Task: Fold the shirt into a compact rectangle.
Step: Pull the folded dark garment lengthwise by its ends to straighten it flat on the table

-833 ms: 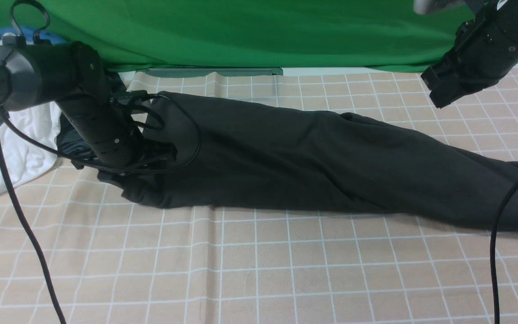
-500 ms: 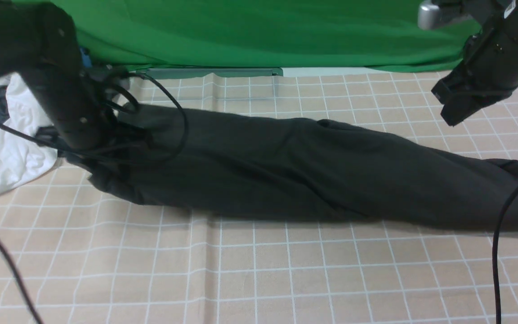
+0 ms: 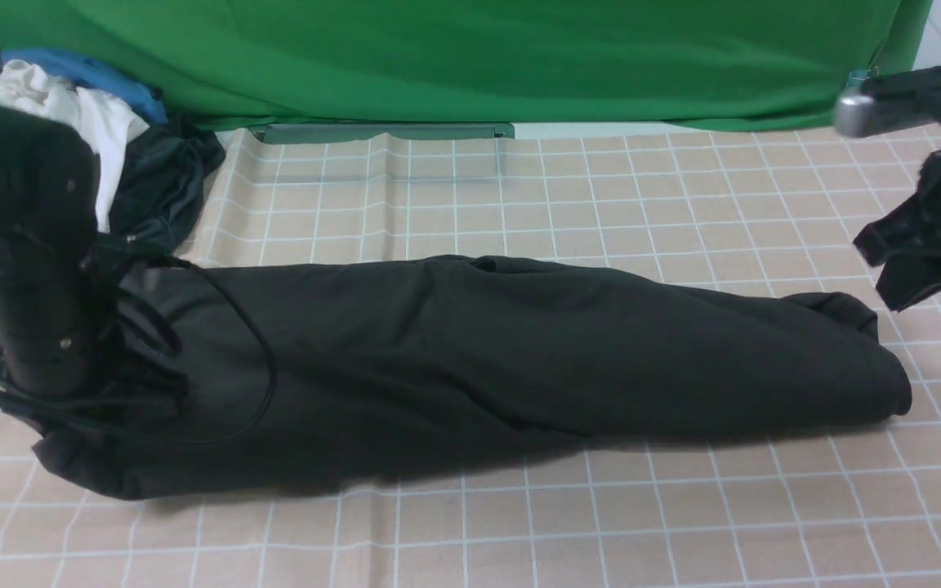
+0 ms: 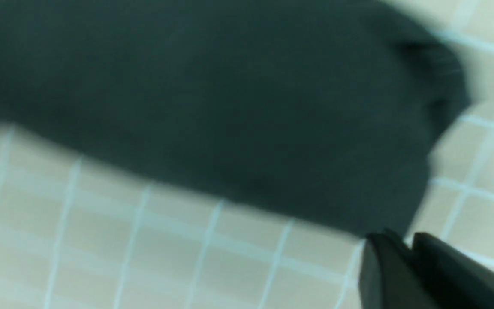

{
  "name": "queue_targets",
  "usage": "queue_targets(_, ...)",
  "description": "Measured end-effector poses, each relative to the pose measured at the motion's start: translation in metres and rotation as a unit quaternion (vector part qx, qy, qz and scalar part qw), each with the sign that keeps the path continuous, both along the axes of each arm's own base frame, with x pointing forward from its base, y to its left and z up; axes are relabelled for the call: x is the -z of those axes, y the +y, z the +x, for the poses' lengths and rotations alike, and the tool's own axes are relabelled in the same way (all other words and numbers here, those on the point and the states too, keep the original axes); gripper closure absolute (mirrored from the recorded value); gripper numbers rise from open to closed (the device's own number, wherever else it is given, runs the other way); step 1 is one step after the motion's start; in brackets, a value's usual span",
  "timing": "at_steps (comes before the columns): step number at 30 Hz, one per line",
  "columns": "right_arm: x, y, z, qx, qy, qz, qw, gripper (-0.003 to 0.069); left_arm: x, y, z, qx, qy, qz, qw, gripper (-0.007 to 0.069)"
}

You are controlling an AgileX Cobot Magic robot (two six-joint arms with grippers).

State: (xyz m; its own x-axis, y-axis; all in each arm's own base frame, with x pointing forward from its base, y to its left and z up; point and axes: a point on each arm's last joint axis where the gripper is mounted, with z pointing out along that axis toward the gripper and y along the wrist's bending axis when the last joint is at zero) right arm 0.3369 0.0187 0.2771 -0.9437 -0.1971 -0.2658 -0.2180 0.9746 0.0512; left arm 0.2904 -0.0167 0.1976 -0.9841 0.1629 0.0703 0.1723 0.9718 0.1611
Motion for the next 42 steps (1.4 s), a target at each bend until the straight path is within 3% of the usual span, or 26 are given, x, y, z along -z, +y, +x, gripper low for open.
queue_targets(5,0.023,-0.010,0.016,0.020,0.004,-0.001,1.000,0.0246,0.001,0.000,0.002,0.001,-0.021,0.000,1.000,0.0477)
queue_targets(7,0.039,-0.010,0.024,0.021,0.011,-0.002,1.000,0.0194,0.001,0.000,0.003,0.001,-0.027,0.000,1.000,0.0477)
queue_targets(17,0.096,-0.010,0.047,0.027,0.041,-0.005,0.999,0.0165,0.002,0.000,0.004,0.001,-0.033,-0.002,0.999,0.0477)
queue_targets(20,0.106,-0.010,0.049,0.027,0.052,-0.005,0.998,0.0210,0.002,-0.001,0.004,-0.001,-0.033,-0.006,0.999,0.0477)
queue_targets(25,0.112,-0.010,0.049,0.018,0.059,-0.007,0.998,0.0536,0.002,-0.002,0.005,-0.004,-0.037,-0.013,0.999,0.0477)
queue_targets(26,0.110,-0.011,0.049,0.013,0.055,-0.009,0.998,0.0564,0.002,-0.002,0.005,-0.004,-0.037,-0.013,0.999,0.0477)
queue_targets(35,0.067,-0.035,0.055,0.035,-0.013,-0.015,0.999,0.0569,0.002,-0.003,0.005,-0.009,-0.037,-0.018,0.999,0.0477)
queue_targets(42,0.060,-0.049,0.061,0.055,-0.039,-0.016,0.998,0.0569,0.002,-0.005,0.005,-0.014,-0.040,-0.027,0.999,0.0477)
